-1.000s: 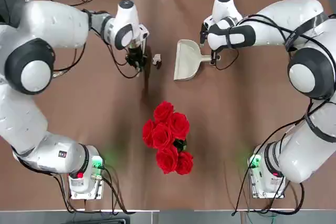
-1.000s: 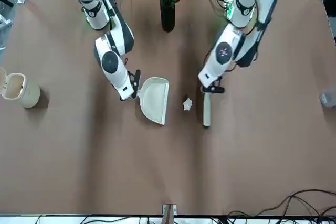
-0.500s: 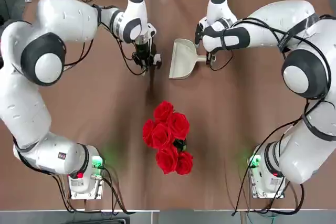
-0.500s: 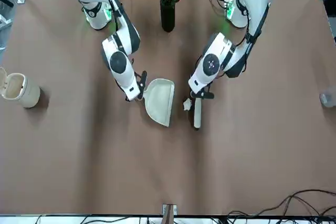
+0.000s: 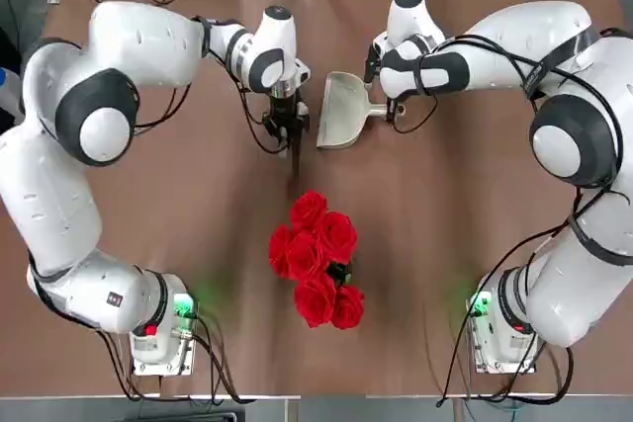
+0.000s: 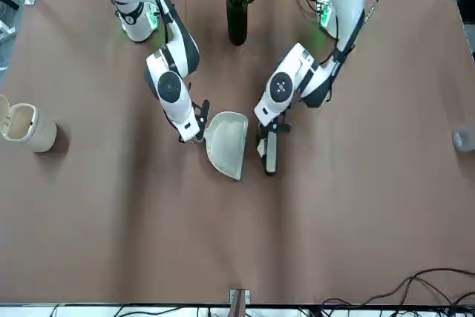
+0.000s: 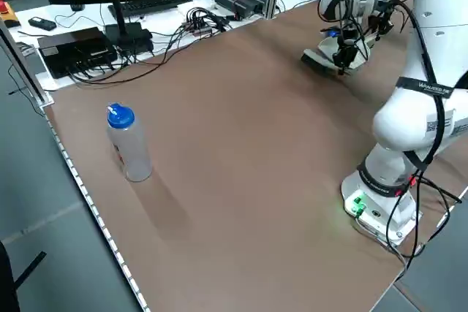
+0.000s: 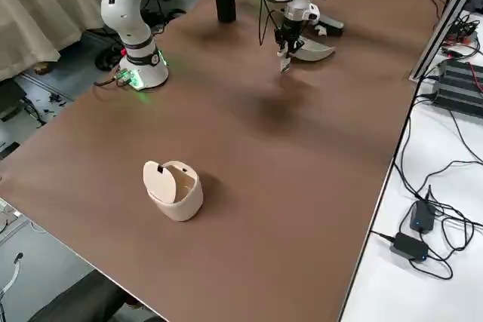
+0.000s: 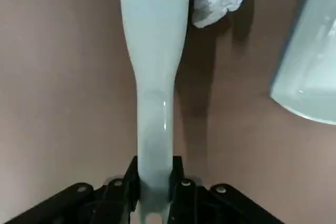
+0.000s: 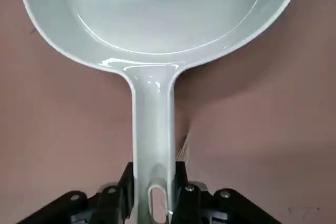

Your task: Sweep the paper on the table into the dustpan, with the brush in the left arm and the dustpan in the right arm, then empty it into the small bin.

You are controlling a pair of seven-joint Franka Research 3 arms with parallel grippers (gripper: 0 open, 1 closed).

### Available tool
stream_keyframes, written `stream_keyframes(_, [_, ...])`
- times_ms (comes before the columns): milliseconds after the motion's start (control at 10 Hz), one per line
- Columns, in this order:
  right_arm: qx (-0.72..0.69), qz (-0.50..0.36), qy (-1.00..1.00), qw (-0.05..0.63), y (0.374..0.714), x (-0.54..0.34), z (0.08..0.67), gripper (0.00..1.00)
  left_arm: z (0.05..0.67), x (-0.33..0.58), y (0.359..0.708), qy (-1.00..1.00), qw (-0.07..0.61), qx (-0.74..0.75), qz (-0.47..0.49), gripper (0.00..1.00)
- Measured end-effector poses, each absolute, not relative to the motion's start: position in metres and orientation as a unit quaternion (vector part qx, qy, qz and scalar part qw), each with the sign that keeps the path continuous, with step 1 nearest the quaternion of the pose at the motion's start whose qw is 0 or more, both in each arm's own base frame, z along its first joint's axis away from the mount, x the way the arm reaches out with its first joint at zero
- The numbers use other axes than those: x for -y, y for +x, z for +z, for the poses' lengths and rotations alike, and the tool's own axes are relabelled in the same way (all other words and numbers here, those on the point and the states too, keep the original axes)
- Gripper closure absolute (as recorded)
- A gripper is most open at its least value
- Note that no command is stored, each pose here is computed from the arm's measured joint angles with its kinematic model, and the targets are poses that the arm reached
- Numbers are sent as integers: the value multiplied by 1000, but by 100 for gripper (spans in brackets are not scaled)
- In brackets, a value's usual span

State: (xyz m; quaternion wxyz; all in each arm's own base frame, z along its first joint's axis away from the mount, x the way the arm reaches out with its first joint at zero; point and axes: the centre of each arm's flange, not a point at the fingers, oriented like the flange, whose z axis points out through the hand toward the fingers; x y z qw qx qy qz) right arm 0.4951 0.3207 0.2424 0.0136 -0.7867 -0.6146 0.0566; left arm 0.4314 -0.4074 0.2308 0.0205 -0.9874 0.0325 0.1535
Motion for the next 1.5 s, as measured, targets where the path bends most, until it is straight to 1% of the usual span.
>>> stream_keyframes(400, [614,57,-787,14,495,-321,242,67,223,471,407,-988,16,-18,152,74])
stream_keyframes(800, [614,57,-787,14,495,-321,242,67,236,507,415,-990,-7,0,138,74])
stream_keyframes(1100, [610,70,-789,14,495,-318,243,67,250,517,420,-992,-19,2,128,74])
stream_keyframes(1300, [603,79,-793,15,500,-309,244,67,255,513,424,-991,-9,-2,135,74])
stream_keyframes(1500, [592,86,-801,16,509,-295,247,67,279,484,445,-989,14,-2,149,74])
